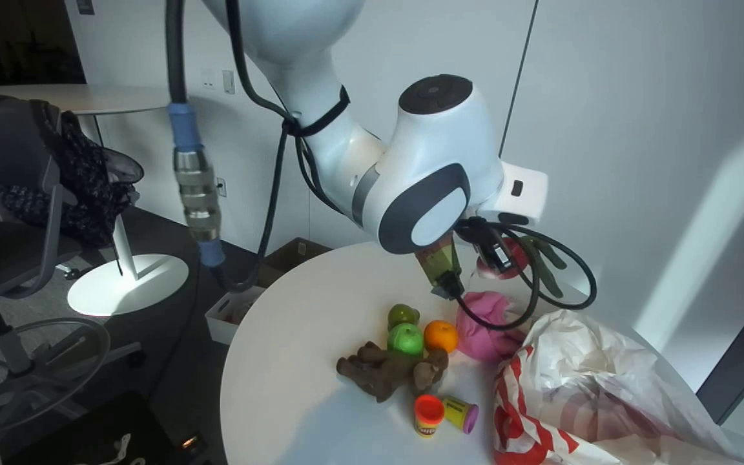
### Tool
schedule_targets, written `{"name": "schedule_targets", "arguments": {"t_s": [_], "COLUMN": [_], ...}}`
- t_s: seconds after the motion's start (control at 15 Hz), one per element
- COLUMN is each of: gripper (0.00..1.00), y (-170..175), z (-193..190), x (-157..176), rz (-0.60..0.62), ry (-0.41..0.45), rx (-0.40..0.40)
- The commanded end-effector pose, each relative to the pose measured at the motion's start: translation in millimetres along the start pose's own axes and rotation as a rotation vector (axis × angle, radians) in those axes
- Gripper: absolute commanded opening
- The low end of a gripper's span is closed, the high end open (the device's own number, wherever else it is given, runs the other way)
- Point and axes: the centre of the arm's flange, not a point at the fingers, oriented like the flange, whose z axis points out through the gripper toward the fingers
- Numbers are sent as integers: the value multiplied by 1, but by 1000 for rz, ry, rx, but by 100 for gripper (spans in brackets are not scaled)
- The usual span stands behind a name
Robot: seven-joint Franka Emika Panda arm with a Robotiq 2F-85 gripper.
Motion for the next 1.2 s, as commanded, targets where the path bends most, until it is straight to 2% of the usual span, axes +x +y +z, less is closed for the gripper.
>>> {"name": "schedule_targets", "arguments": {"t_s": [0.0, 0.33, 0.6, 0.73, 1.13], "gripper": [9, 9, 9, 9, 9], "y": [48, 119, 131, 125, 121], "z": [-9, 28, 73, 92, 141], "x": [19, 22, 1, -5, 7], "rz": [114, 223, 249, 206, 130], "ry": [145, 297, 226, 226, 172], "rx": [-85, -263, -341, -366, -413]}}
